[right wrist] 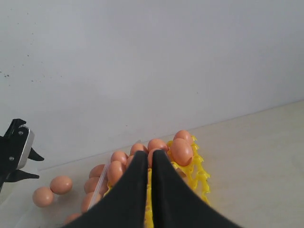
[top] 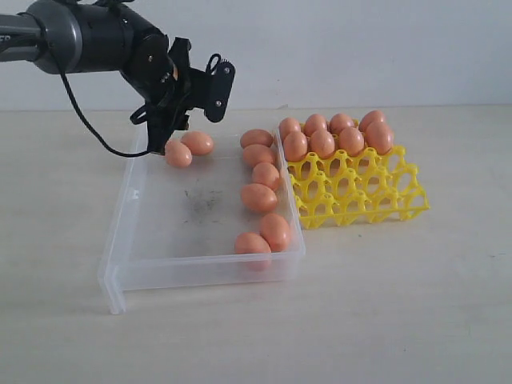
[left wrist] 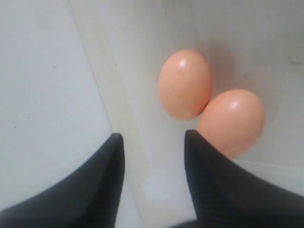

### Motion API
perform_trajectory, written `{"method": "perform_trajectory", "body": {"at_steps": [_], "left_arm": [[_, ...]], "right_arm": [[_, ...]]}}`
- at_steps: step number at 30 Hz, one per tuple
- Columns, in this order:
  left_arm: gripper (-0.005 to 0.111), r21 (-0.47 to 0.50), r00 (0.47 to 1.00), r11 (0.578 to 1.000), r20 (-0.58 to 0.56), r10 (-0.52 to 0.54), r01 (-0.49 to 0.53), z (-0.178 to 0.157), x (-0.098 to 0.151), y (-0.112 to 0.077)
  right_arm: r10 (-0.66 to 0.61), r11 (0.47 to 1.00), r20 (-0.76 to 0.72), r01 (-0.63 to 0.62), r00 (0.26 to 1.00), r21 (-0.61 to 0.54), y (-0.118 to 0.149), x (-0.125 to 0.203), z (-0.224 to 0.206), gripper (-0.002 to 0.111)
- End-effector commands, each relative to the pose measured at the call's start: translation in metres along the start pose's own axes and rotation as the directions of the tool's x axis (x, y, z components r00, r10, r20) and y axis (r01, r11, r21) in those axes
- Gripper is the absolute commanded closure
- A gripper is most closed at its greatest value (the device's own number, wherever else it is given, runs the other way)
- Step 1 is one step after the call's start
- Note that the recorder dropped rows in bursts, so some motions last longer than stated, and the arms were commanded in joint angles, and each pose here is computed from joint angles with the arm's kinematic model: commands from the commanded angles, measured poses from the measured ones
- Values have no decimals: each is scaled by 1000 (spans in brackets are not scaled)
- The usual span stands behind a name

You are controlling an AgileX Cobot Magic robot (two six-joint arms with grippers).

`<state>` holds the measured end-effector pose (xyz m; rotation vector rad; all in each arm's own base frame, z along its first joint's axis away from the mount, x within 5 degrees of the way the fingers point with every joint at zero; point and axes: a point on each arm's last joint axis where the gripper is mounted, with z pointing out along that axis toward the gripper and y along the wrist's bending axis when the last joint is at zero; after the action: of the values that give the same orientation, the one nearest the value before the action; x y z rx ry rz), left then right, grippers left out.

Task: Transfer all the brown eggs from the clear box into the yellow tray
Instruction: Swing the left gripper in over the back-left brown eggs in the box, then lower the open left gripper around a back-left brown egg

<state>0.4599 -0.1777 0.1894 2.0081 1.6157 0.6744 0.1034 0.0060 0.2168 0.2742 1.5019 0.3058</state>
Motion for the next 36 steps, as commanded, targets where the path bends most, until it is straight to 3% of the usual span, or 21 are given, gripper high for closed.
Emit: {"method": "perform_trajectory", "body": {"at_steps": [1, 6, 8, 10, 12, 14, 15, 17, 21, 29, 36], "left_arm": [[68, -17, 999, 999, 8, 33, -32, 7, -1, 0], [68, -32, 994, 994, 28, -108, 108, 7, -3, 1], [66, -8, 996, 996, 8, -92, 92, 7, -1, -1], [57, 22, 999, 1000, -27, -22, 22, 7, 2, -4], [41, 40, 998, 999, -48, 28, -26, 7, 4, -5], [22, 31, 997, 999, -72, 30, -28, 6, 4, -5], [20, 26, 997, 1000, -75, 12, -10, 6, 3, -5], [20, 44, 996, 999, -82, -16, 19, 6, 4, -6], [20, 57, 996, 998, -83, 27, -22, 8, 4, -8], [20, 175, 992, 984, -114, 56, -35, 37, 3, -33], [20, 159, 994, 987, -101, 47, -31, 37, 1, -32]], "right_arm": [[-3, 1000, -4, 3, 1000, 3, -1, 1, 0, 109], [-3, 1000, -4, 3, 1000, 3, -1, 1, 0, 109], [-3, 1000, -4, 3, 1000, 3, -1, 1, 0, 109], [-3, 1000, -4, 3, 1000, 3, -1, 1, 0, 109], [-3, 1000, -4, 3, 1000, 3, -1, 1, 0, 109], [-3, 1000, -4, 3, 1000, 3, -1, 1, 0, 109], [-3, 1000, -4, 3, 1000, 3, -1, 1, 0, 109], [-3, 1000, -7, 3, 1000, 2, -1, 2, 0, 109], [-3, 1000, -7, 3, 1000, 2, -1, 2, 0, 109], [-3, 1000, -7, 3, 1000, 2, -1, 2, 0, 109], [-3, 1000, -7, 3, 1000, 2, -1, 2, 0, 109]]}}
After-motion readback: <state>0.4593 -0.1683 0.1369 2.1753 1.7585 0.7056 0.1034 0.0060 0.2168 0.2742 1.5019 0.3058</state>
